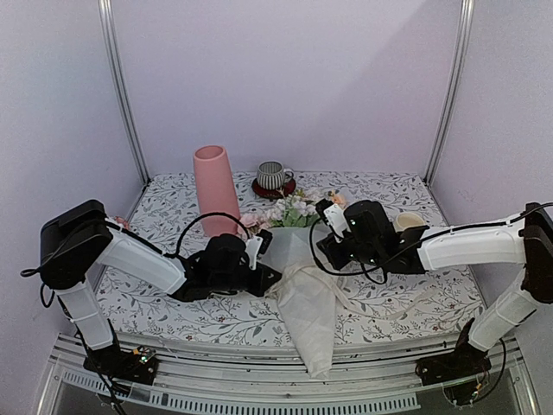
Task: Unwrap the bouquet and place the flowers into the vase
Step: Untie the half-tied ribbon from the folded wrapping paper.
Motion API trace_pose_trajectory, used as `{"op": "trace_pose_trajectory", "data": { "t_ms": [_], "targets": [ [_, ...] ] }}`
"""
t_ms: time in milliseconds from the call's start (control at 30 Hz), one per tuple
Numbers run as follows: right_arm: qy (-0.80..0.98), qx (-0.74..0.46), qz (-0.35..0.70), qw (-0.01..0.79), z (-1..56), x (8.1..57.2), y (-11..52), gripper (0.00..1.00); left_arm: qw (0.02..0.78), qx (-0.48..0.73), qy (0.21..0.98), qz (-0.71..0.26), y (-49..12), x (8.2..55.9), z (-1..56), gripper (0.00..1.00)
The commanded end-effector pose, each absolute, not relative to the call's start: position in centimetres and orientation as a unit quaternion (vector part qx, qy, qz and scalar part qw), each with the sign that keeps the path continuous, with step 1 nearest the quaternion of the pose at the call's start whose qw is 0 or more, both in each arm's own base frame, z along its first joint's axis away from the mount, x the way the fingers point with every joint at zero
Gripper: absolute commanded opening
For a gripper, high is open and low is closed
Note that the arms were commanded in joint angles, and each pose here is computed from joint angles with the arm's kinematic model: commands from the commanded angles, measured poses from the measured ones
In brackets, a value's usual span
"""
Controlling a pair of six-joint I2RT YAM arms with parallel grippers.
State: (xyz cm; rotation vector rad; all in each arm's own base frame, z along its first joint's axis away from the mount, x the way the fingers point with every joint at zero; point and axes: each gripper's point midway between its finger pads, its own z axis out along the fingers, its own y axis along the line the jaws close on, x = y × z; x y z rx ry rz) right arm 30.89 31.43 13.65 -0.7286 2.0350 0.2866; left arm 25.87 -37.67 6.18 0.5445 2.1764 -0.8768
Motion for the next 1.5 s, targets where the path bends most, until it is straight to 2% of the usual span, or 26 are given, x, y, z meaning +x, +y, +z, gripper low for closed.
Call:
{"op": "trace_pose_trajectory", "data": {
  "t_ms": [0,433,567,1200,1467],
  "targets": [
    [0.830,-0.293,0.117,0.460,14.0,30.4,30.5,0.36,0.362,0.204,0.841,-0.346,-37.4,26.1,6.3,0.00],
    [0.806,-0.353,0.114,0.461,13.0,28.4,29.3,0.40,0.363,0.203,0.840,-0.348,-37.3,26.0,6.4,0.00],
    [0.776,-0.425,0.134,0.446,11.8,26.5,30.1,0.46,0.363,0.204,0.840,-0.348,-37.4,26.0,6.3,0.00],
    [0.773,-0.447,0.007,0.450,8.5,30.4,30.0,0.46,0.363,0.204,0.840,-0.347,-37.4,26.0,6.3,0.00],
    [0.751,-0.463,0.012,0.470,8.5,30.8,33.0,0.47,0.363,0.204,0.841,-0.347,-37.3,26.0,6.3,0.00]
  ]
}}
